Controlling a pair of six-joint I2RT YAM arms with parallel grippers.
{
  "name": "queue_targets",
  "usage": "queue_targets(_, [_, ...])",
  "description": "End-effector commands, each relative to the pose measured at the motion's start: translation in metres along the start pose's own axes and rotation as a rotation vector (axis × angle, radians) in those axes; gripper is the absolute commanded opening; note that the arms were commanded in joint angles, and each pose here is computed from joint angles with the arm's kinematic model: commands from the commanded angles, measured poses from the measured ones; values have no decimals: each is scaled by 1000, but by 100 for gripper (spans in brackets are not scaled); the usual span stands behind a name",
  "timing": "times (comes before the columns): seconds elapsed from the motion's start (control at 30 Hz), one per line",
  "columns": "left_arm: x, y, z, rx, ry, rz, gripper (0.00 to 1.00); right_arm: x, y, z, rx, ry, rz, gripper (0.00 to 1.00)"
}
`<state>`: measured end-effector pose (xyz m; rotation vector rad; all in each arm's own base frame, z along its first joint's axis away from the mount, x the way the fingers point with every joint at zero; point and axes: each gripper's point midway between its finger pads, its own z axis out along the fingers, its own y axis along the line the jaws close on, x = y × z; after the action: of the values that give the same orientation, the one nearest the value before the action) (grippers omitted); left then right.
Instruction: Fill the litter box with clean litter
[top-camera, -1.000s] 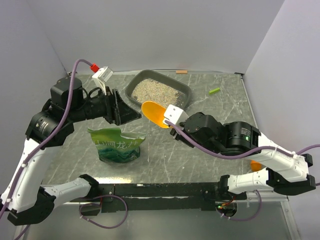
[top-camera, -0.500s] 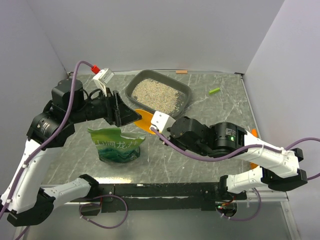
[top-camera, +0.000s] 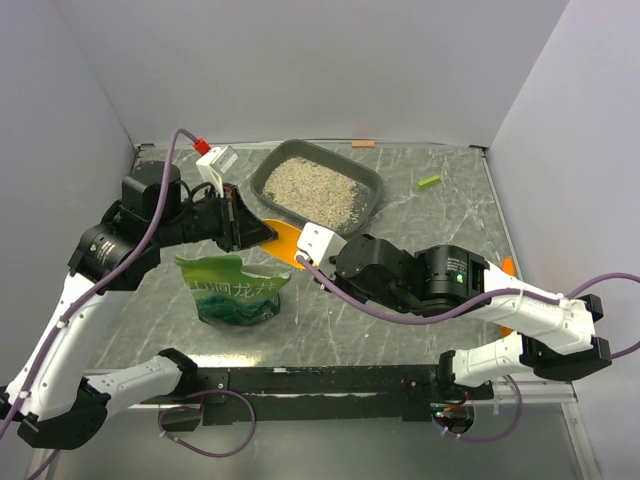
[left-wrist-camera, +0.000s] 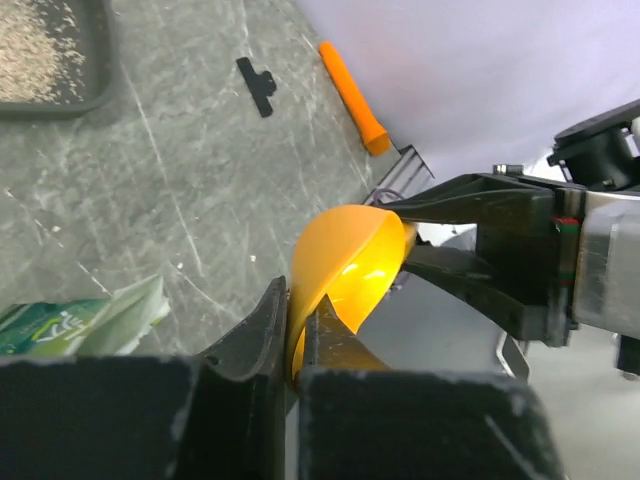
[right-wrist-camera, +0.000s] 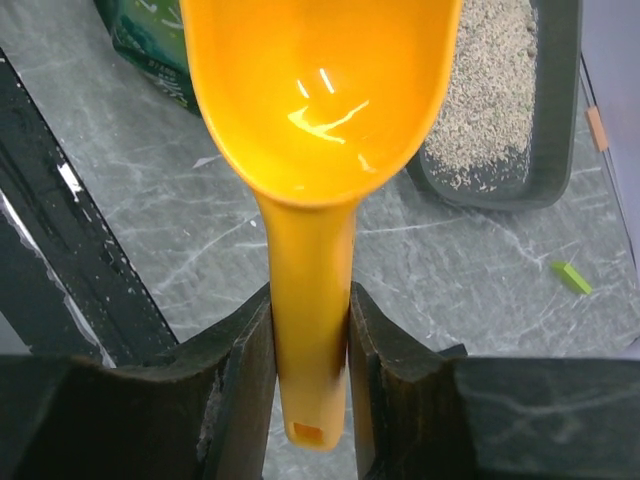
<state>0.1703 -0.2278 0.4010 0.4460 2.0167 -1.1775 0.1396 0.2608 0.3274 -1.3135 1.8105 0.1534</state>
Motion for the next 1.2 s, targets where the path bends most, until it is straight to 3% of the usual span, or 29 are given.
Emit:
queue_targets(0.0, [-16,1,-8,-40,-88,37,1,-19,-7,-12,19,-110,51,56])
queue_targets(0.1, [-26,12,-19,-127,-169,63,1,-25,-18,-18,63,-181,88,76])
queue_targets(0.13, [-26,14,-24,-142,-191,80,1,-28,-20,-18,68,-201,98,79])
queue_targets(0.27, [-33,29,-40,-237,-288,118,1,-51,-36,-19,55,-269,172,82])
queue_targets(0.4, [-41,51,-64,-399,-379,147,1,-78,-68,-18,-7,-360,356,82])
queue_targets(0.5, [-46,46,-71,-392,-406,184,1,-100,-83,-14,-49,-453,473,81])
queue_targets(0.67, [-53,32,-68,-310,-452,228,1,-127,-86,-9,-272,-601,618,81])
queue_targets(0.8, [-45,22,-41,-175,-398,263,1,-120,-80,11,-421,-654,684,81])
queue_targets(0.83, [-44,20,-36,-147,-390,271,1,-128,-87,3,-421,-734,667,80])
queue_targets(1.0, [-32,22,1,25,-302,292,1,-97,-100,20,-449,-759,747,80])
queue_targets(1.17, [-30,47,5,88,-294,274,1,-72,-112,18,-409,-811,753,81])
